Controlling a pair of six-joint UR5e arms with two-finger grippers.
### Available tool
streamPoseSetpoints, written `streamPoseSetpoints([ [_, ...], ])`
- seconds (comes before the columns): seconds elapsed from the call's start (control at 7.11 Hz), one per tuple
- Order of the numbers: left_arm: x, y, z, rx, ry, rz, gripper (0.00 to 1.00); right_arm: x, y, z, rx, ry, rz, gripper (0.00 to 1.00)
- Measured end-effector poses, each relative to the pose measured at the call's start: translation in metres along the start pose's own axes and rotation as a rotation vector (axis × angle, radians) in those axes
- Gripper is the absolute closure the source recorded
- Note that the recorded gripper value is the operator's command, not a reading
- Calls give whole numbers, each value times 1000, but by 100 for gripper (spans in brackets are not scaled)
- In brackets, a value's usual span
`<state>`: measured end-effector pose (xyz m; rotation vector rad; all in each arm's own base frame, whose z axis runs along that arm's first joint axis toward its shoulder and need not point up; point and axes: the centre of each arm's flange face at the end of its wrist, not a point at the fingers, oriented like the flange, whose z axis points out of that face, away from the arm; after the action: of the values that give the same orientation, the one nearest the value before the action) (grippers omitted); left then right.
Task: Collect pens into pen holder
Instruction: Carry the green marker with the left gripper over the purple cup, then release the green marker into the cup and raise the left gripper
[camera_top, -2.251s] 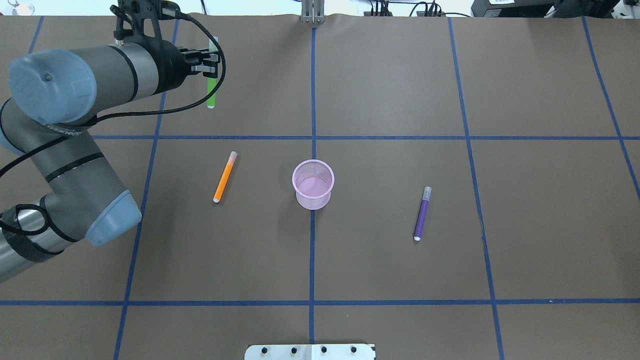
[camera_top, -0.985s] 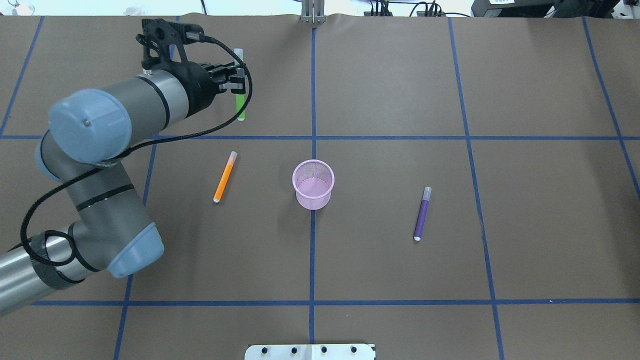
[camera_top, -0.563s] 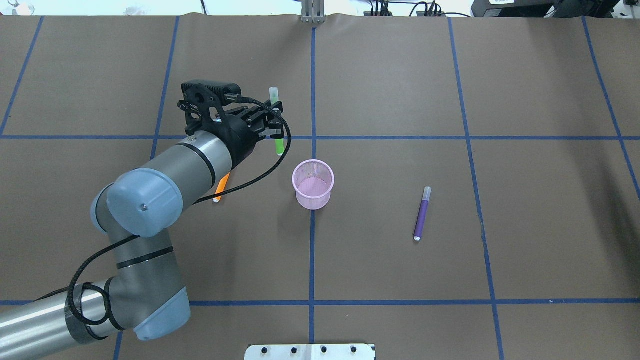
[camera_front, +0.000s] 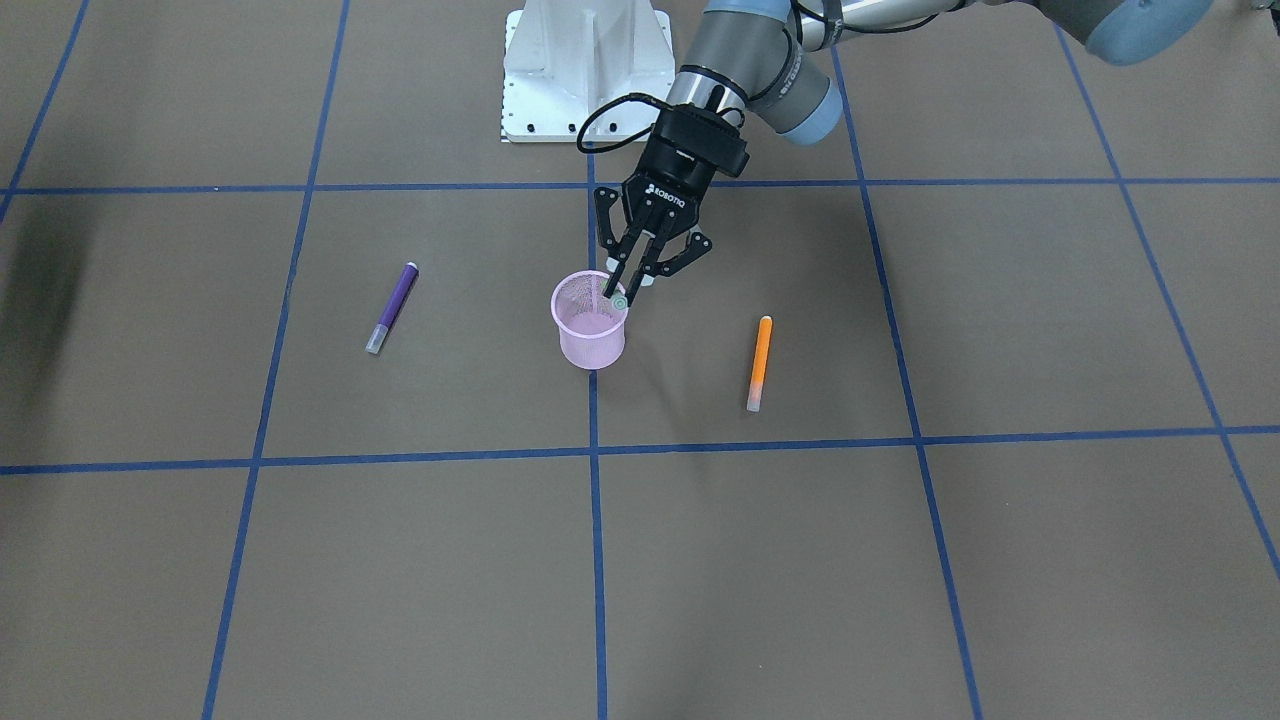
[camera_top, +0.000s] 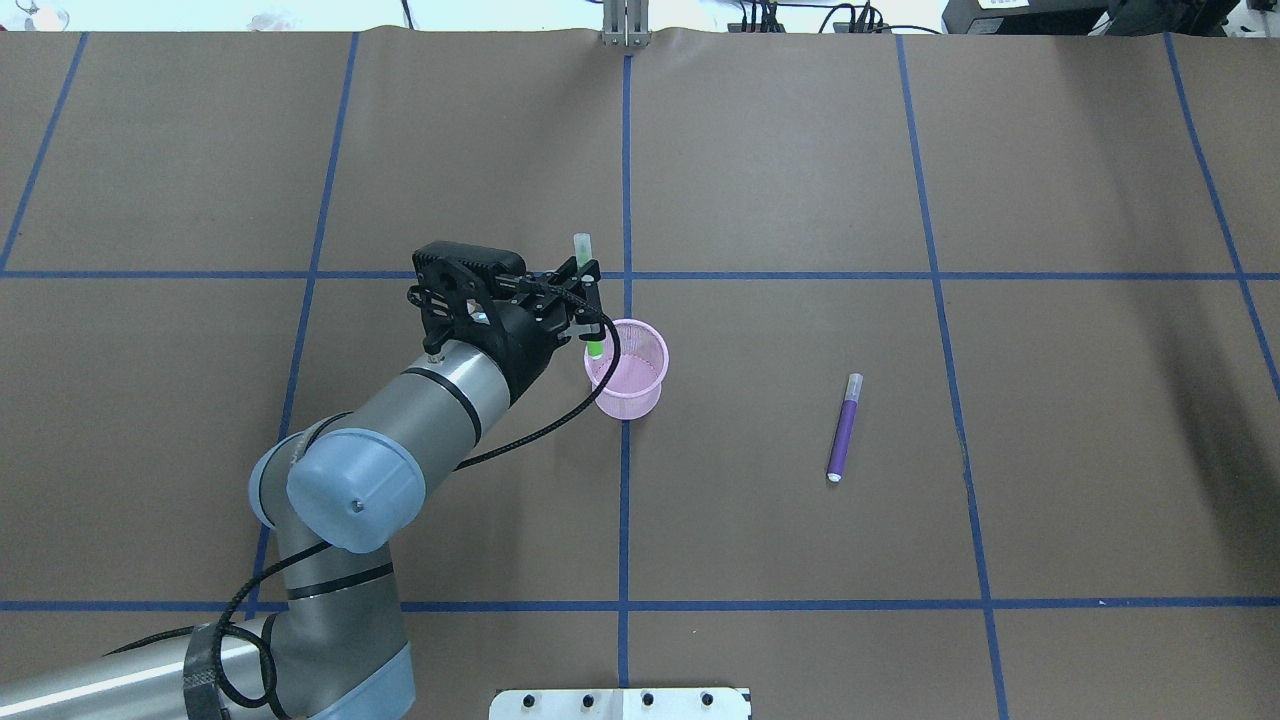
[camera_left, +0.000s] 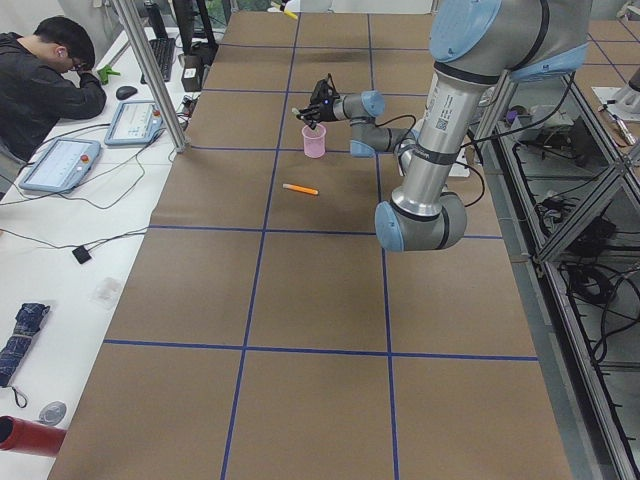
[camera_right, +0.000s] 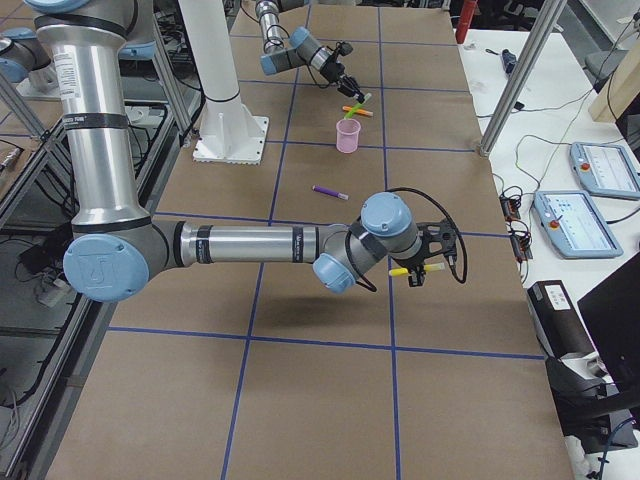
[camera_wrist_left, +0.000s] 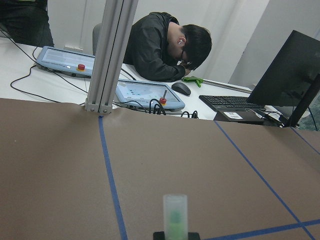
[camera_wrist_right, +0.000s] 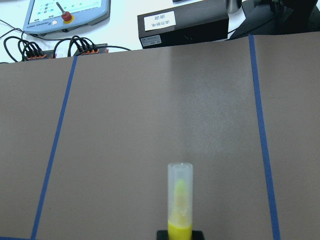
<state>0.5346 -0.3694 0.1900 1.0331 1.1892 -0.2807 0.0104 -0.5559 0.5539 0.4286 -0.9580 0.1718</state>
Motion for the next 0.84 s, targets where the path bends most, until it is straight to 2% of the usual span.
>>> streamPoseSetpoints([
  [0.56,5,26,11,-20,-17,16,100,-7,0,-1,-3,-21,-11,100],
  [0.7,5,31,16,-24,-23,20,79,-9,0,-2,-1,-24,-14,100],
  [0.84,7,32,19,-26,-24,20,37,-10,-1,-3,1,-26,-17,100],
])
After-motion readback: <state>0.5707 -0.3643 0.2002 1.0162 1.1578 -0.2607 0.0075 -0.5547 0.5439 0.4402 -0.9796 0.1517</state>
